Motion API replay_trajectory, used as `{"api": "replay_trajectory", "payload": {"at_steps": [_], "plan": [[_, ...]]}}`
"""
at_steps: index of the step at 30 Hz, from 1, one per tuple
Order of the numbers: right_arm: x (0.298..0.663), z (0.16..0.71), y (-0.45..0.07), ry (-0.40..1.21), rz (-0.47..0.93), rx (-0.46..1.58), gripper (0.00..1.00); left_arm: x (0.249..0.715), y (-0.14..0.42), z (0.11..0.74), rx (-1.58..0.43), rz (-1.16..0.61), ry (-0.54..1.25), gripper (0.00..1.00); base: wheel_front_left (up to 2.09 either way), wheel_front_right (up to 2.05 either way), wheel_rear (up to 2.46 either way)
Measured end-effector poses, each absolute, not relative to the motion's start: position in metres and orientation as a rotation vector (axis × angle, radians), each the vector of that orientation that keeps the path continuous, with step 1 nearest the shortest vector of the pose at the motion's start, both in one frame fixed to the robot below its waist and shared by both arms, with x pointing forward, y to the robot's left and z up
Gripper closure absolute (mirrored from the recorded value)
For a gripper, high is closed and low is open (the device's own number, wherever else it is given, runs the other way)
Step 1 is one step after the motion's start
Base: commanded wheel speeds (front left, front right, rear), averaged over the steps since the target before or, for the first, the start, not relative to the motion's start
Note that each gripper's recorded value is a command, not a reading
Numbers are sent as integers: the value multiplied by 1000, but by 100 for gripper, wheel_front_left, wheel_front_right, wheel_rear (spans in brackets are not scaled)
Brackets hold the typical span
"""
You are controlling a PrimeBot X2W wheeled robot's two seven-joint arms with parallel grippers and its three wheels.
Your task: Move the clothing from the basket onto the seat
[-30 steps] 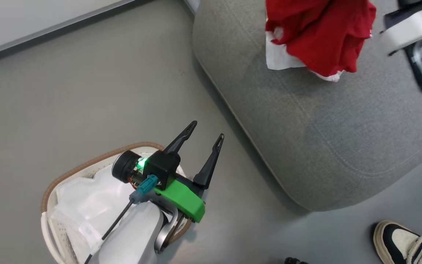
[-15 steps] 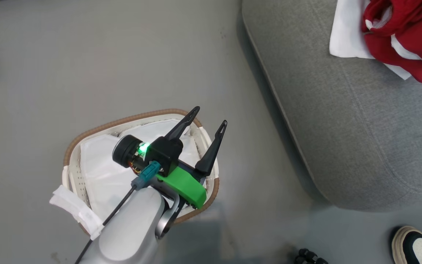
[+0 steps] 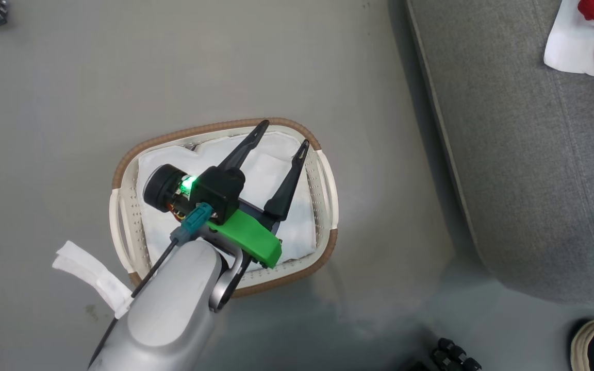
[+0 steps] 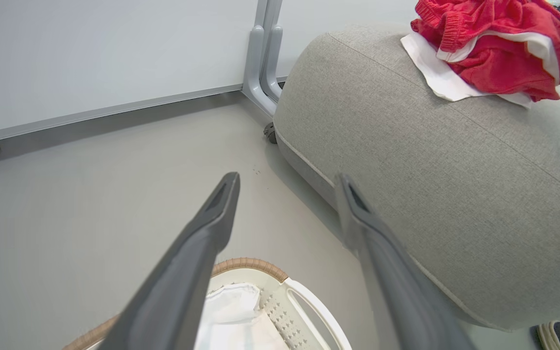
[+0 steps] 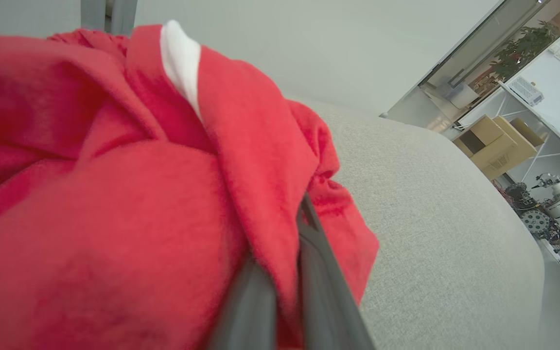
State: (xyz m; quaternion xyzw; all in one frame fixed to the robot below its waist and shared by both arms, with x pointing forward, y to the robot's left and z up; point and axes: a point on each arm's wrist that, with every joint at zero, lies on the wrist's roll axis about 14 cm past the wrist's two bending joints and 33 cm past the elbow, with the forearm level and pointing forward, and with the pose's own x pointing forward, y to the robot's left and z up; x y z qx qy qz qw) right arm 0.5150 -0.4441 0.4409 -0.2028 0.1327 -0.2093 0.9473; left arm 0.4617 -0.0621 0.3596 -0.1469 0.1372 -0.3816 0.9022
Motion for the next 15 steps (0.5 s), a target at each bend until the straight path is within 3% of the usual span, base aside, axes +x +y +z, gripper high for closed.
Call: {"api": "replay_trajectory", "payload": {"at_steps": [1, 15], "plan": [[515, 438, -440, 268, -423, -403, 0, 463, -61, 360, -303, -784, 283, 0, 0, 0, 0], [477, 459, -389, 174, -312, -347, 0, 454, -54, 402, -299, -746, 213, 0, 0, 0, 0]]}}
